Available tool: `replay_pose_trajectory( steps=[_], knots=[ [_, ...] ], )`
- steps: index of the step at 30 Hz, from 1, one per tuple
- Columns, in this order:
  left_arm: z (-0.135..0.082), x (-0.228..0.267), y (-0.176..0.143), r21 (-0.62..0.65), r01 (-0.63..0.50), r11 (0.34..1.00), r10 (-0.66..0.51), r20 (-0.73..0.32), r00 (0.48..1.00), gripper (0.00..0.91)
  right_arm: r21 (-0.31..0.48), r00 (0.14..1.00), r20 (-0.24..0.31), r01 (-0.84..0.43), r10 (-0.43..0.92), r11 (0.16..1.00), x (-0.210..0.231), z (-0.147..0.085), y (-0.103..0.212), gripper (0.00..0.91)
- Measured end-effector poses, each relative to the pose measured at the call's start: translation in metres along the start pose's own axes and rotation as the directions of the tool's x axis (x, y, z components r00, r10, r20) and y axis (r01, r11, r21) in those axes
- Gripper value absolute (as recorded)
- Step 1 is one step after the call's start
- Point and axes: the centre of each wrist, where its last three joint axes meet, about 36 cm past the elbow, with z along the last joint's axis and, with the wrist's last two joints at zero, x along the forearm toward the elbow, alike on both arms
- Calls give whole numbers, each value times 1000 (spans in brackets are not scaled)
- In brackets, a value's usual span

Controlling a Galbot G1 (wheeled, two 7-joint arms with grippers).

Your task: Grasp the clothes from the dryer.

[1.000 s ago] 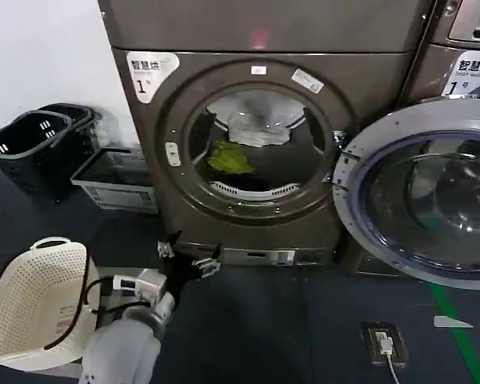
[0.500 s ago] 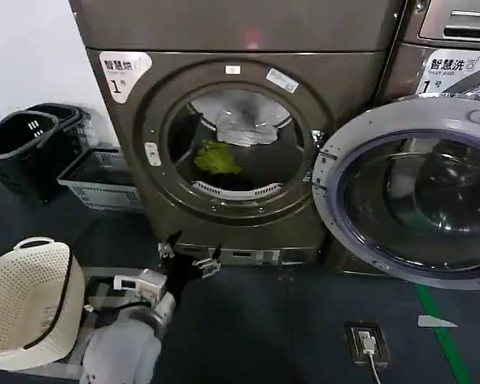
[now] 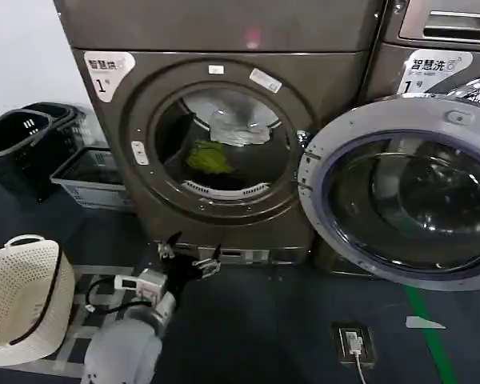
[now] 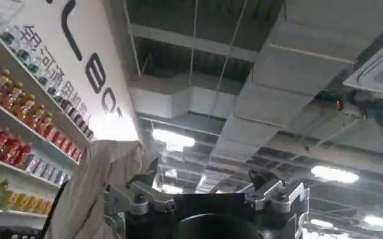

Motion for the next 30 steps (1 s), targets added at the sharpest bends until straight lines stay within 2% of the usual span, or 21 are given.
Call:
replay_pose_trajectory(
  steps=[12,30],
  knots=[
    [1,0,0,7,3,1000,-3,-3,1000,907,-39,1000,0,-12,12,999,0,1,-2,907],
    [2,2,1,17,13,1000,-13,-6,1000,907,-51,1000,3,8,-7,999,0,1,2,907]
  ],
)
